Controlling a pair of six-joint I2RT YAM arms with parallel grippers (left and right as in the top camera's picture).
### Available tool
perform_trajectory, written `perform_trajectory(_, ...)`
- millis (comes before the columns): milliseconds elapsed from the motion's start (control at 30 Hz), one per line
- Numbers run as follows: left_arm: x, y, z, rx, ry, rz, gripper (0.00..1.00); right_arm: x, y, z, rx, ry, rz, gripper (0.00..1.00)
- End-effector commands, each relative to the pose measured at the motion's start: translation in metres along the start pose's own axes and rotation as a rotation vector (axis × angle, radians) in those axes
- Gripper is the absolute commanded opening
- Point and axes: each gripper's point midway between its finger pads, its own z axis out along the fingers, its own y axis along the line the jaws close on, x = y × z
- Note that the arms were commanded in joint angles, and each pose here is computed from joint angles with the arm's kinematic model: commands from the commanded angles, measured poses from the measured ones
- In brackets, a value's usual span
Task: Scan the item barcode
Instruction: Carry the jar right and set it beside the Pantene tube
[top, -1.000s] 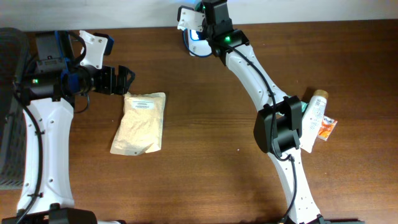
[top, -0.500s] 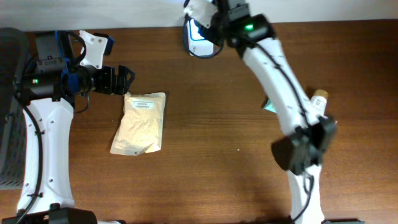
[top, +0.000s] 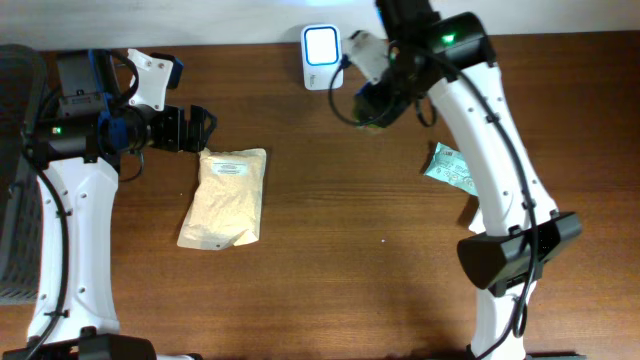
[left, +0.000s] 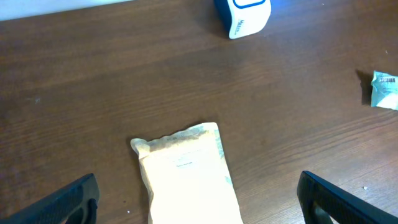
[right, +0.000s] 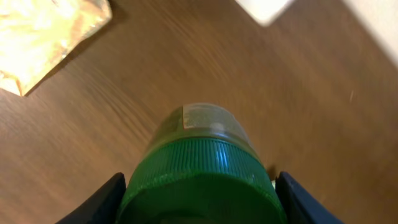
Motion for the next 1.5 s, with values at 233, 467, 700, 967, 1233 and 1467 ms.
perform_trajectory(233, 0.000, 0.003, 0.000, -0.004, 0.000, 0.011, 0.99, 0.092, -0.103, 0.043, 0.225, 0.276, 0.553, 0.35)
perform_trajectory(467, 0.000, 0.003, 0.000, -0.005, 0.000, 0.011, 0.99, 0.155, -0.157, 0.076, 0.331, 0.346, 0.812, 0.39)
perform_trajectory(700, 0.000, 0.003, 0.000, -0.004, 0.000, 0.011, 0.99, 0.217, -0.194, 0.104, 0.355, 0.346, 1.048, 0.40)
perform_trajectory(967, 0.000, 0.003, 0.000, -0.004, 0.000, 0.011, 0.99, 0.232, -0.211, 0.108, 0.316, 0.290, 1.144, 0.44)
perform_trajectory(1233, 0.000, 0.003, 0.000, -0.005, 0.000, 0.011, 0.99, 0.230, -0.209, 0.106, 0.310, 0.291, 1.141, 0.99)
perform_trajectory(1467, 0.000, 0.003, 0.000, -0.005, 0.000, 0.011, 0.99, 0.189, -0.200, 0.062, 0.202, 0.178, 1.145, 0.98)
